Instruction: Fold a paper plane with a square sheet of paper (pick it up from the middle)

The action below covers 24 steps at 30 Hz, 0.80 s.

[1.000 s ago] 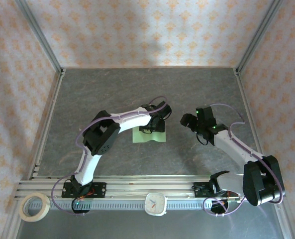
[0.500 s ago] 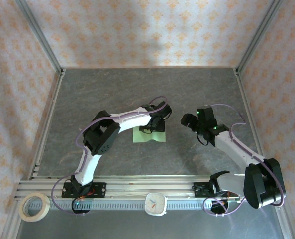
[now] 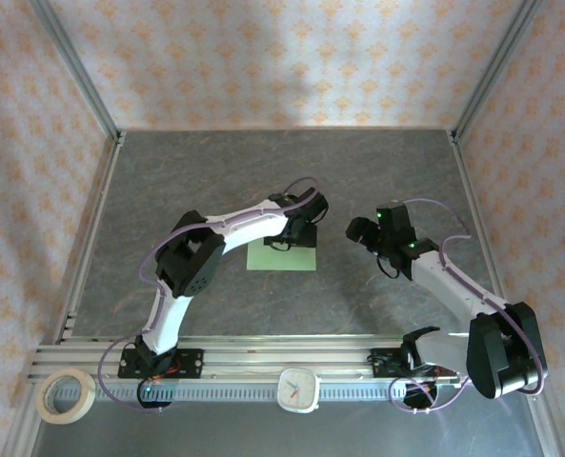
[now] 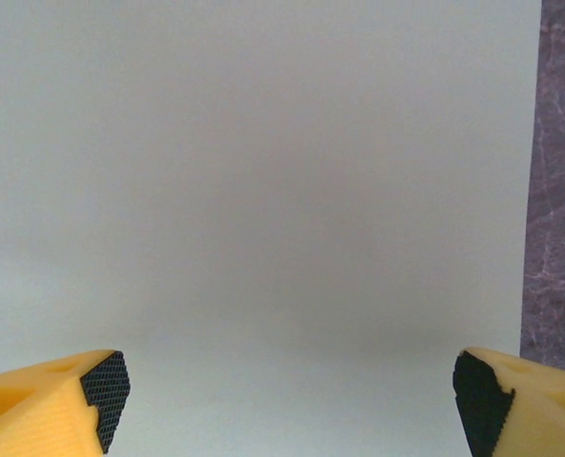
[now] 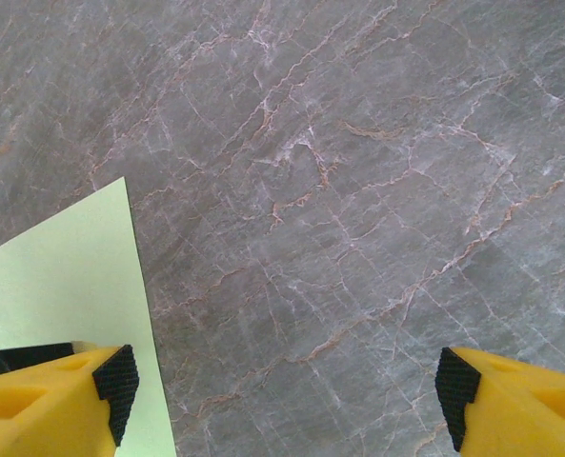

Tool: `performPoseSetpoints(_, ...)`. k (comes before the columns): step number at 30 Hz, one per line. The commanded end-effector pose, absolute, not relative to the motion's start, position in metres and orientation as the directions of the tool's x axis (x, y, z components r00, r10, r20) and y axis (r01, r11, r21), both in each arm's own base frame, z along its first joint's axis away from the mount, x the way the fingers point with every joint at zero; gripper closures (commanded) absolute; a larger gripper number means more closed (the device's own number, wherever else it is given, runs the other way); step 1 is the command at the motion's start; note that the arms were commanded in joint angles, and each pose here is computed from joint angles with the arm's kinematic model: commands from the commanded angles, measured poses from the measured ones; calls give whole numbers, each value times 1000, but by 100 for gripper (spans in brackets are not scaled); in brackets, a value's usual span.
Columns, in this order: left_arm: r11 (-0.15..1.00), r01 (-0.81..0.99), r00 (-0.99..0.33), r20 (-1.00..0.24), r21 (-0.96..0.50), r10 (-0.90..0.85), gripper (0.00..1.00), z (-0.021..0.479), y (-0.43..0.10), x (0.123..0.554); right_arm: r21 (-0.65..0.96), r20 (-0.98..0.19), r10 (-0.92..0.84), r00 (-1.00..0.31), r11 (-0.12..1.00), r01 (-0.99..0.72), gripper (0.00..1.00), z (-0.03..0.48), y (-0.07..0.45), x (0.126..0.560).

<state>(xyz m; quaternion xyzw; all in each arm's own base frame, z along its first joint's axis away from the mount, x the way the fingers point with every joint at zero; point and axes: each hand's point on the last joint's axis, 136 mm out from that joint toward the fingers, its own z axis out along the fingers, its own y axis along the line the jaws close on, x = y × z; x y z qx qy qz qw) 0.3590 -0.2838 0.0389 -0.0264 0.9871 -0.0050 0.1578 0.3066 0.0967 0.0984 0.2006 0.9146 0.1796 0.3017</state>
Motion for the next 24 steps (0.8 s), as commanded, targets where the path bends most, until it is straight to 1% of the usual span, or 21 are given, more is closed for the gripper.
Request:
performPoseSetpoints(1,998,-59,-947,-319,25,-48,7,47,-268,365,447,-480,479,-735,854,265,16,96,94,305)
performPoseSetpoints(4,997,-50,-949,-312,55,-31,6,37,-262,367,447,-477,478,-738,855,264,16,95,94,305)
performPoseSetpoints(9,998,-41,-952,-305,50,-24,4,28,-263,371,447,-472,474,-744,855,262,16,92,95,304)
performPoseSetpoints(15,997,-39,-966,-256,62,-22,4,6,-257,362,449,-469,471,-747,856,257,16,92,96,303)
performPoseSetpoints(16,998,-37,-968,-249,58,-21,4,2,-257,360,438,-455,466,-759,859,264,16,85,97,302)
performPoseSetpoints(24,999,-29,-983,-183,46,-20,10,-27,-250,336,436,-449,461,-766,861,262,16,83,98,303)
